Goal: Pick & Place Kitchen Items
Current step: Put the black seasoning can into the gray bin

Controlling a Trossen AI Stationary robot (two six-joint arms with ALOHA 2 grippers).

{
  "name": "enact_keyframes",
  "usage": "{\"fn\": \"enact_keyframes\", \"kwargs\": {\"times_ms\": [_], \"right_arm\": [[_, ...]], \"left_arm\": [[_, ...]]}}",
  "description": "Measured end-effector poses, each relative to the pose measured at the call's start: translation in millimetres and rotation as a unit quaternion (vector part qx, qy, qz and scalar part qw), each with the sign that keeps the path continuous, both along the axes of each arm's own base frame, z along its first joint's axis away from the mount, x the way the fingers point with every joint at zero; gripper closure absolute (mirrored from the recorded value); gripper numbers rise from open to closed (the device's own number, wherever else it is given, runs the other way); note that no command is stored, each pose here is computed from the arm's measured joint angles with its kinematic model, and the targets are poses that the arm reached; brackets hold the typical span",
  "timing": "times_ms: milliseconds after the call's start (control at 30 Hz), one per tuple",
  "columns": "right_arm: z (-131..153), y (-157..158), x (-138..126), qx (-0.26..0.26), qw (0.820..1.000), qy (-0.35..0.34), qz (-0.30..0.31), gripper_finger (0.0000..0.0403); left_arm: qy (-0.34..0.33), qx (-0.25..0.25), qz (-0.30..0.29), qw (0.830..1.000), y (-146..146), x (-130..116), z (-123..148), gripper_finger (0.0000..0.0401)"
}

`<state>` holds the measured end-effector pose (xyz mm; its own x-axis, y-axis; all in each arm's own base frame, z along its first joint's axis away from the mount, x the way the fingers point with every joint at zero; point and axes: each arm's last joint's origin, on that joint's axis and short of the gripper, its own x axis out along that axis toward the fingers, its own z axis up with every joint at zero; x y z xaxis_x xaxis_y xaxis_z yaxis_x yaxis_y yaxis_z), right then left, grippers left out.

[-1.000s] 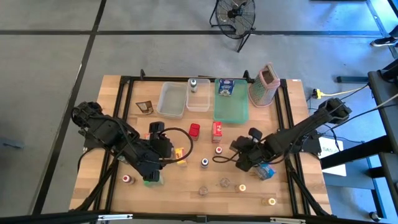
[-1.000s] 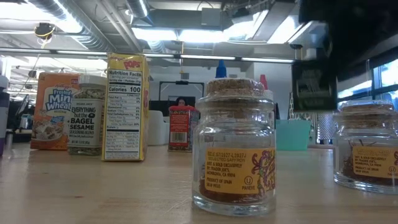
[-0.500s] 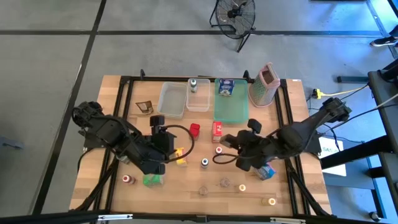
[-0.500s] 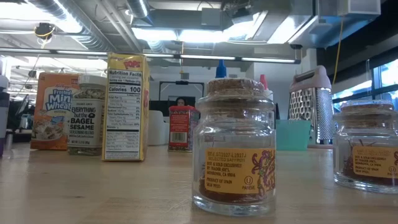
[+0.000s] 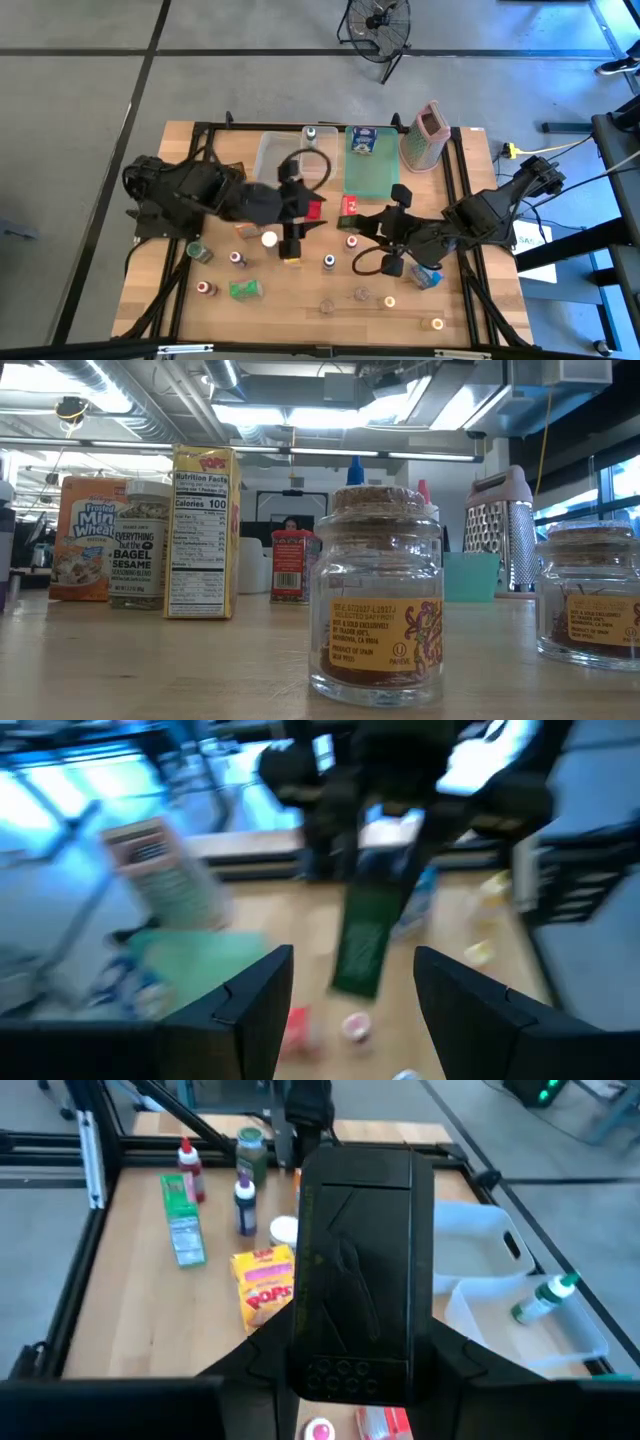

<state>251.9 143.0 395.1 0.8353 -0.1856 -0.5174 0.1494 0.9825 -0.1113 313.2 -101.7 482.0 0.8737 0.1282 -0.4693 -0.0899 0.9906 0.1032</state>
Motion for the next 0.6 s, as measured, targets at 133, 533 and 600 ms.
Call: {"fn": "enact_keyframes", "kwargs": {"times_ms": [133, 533, 600], "right_arm": [[4, 4, 1, 0.003, 1.0, -0.019, 0.014, 0.0276], [7, 12, -1, 0.004, 0.999, -0.034, 0.033, 0.0276], [7, 12, 0, 0.005, 0.999, -0.035, 0.033, 0.0276]], "left_arm": [[-0.007, -0.02, -0.044, 0.999, 4, 16, -3, 0.0198], [0.029, -0.015, -0.068, 0.997, 3, 48, -30, 0.0197], [0.033, -0.013, -0.067, 0.997, 3, 50, -33, 0.0196]]}}
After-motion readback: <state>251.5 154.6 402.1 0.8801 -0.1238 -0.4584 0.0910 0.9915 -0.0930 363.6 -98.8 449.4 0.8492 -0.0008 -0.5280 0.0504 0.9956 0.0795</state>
